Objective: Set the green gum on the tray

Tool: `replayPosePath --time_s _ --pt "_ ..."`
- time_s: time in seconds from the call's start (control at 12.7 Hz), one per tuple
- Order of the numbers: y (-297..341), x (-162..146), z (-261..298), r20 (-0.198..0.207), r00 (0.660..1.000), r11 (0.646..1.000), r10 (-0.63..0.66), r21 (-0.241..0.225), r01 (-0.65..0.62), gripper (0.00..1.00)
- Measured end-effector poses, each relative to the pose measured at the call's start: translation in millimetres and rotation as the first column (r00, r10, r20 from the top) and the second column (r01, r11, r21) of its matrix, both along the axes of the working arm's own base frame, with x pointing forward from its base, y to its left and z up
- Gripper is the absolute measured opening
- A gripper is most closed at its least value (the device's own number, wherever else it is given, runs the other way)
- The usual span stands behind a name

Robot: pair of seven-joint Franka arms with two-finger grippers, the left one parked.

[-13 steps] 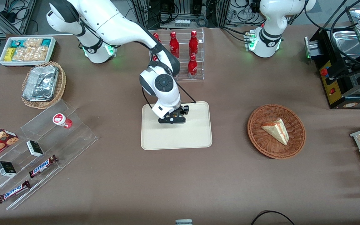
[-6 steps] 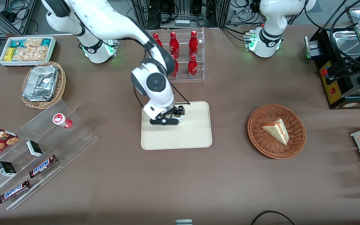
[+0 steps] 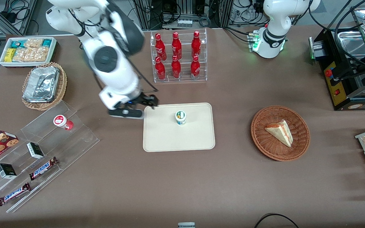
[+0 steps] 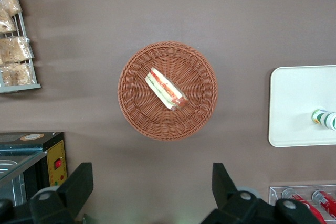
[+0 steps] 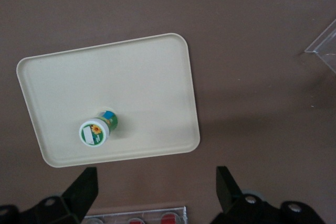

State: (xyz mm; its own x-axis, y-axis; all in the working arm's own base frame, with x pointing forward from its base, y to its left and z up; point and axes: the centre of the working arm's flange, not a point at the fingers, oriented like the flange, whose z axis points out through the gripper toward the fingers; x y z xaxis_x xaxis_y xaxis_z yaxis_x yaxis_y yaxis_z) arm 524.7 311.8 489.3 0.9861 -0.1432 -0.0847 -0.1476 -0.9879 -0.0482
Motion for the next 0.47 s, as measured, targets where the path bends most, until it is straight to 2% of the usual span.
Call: replayPosePath --time_s 0.24,0.47 --pt "-93 10 40 -0.056 0.998 0.999 0.040 0.005 -0.040 1.00" --pt "-183 17 64 -0.102 0.993 0.998 0.064 0.033 -0.060 1.00"
